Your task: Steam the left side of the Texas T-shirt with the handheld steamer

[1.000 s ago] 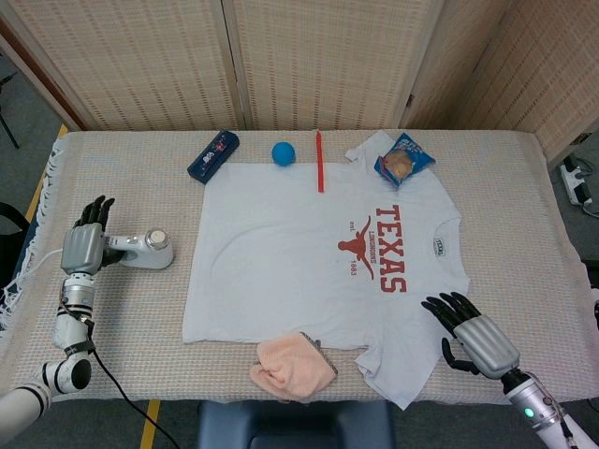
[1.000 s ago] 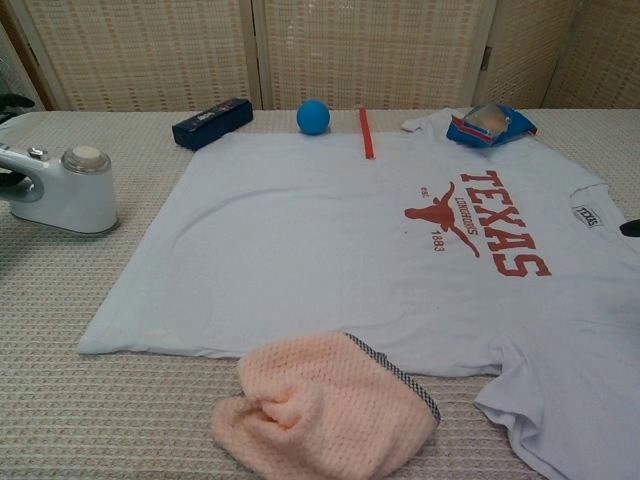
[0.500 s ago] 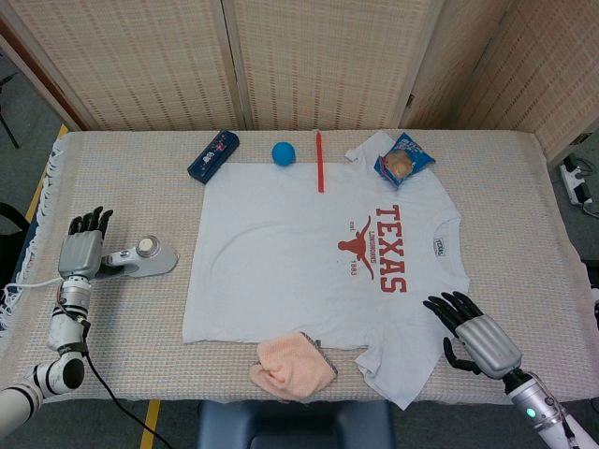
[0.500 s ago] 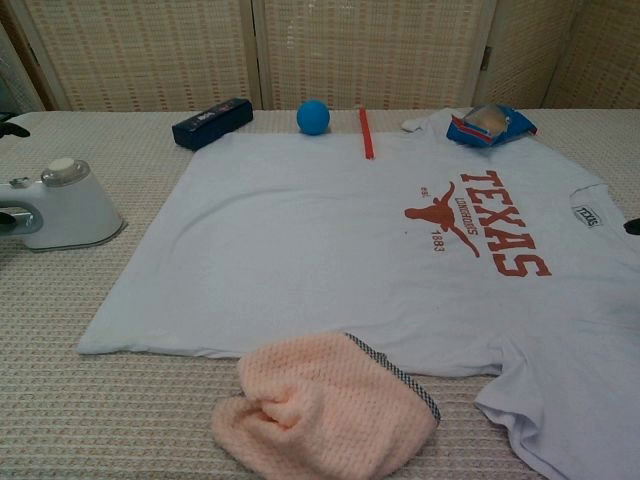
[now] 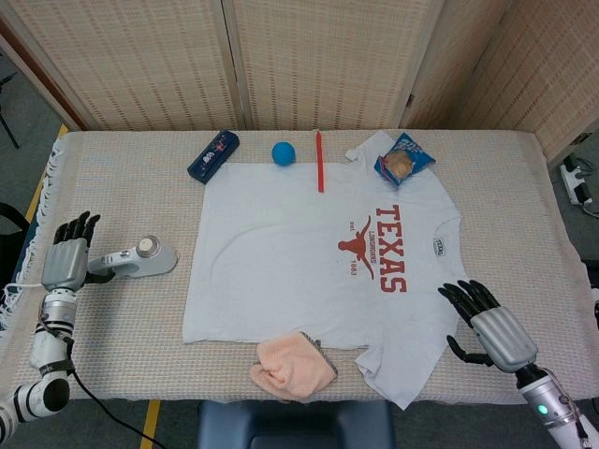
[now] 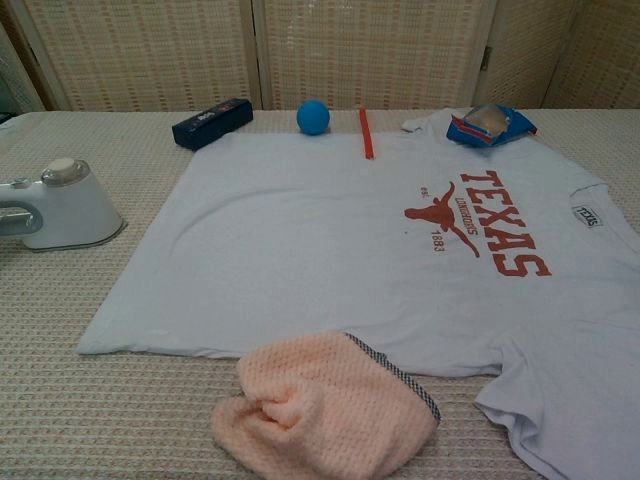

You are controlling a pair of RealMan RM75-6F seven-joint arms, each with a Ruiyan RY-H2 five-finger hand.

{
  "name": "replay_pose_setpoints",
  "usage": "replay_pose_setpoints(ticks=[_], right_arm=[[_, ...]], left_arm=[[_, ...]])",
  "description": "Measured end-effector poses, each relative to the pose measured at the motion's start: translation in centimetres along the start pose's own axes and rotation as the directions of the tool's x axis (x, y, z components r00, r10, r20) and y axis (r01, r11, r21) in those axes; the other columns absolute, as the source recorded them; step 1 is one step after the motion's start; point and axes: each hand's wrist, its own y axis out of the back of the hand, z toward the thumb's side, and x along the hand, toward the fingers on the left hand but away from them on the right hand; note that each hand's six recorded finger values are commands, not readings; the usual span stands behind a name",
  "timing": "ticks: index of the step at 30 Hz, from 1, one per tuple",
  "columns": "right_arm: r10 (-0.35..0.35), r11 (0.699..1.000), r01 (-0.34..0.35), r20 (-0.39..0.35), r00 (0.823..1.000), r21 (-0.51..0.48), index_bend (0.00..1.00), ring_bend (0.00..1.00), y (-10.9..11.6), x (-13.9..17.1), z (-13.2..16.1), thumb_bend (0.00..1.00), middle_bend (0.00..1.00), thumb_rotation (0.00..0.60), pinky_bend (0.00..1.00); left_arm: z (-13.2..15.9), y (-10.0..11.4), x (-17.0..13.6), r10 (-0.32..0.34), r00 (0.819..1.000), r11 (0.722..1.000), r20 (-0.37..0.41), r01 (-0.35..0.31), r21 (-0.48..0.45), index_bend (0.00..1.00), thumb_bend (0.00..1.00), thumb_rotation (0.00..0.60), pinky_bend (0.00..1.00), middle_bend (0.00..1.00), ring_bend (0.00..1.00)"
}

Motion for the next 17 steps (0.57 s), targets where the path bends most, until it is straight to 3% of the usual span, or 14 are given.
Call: replay_pose_setpoints(ticks=[3,5,10,17], right_arm=[[-0.052,0.998,0.051,0.043,0.998,0.023,0.01,0.02,1.3,0.2,-0.8,0.33,0.16,0.524,0.04],[-0.087,0.996,0.085,0.076,0.993,0.025,0.02,0.02,2.3,0.5,-1.3,0.23,0.16,0.528,0.04],[-0.116,0.993,0.115,0.142,0.983,0.012,0.00,0.02,3.3,1.2,-2.2,0.07,0.16,0.528,0.04],[-0.139,0.990,0.140,0.164,0.977,0.007,0.00,0.01,3.1,1.7,-2.3,0.05,0.14,0.532,0.04]], left_arm=[[-0.7,1.3,-1.2,0.061,0.998,0.997,0.002,-0.060,-0.040,0.15,0.05,0.600,0.10,0.10,0.03],[-1.2,1.9,-2.1,0.098,0.995,0.994,0.006,-0.097,-0.053,0.18,0.05,0.600,0.10,0.14,0.07],[-2.7,2.5,-5.6,0.137,0.990,0.990,0.029,-0.135,-0.049,0.20,0.05,0.600,0.11,0.14,0.07],[-4.5,2.2,-10.7,0.116,0.993,0.993,0.027,-0.116,-0.011,0.21,0.05,0.600,0.10,0.14,0.07]])
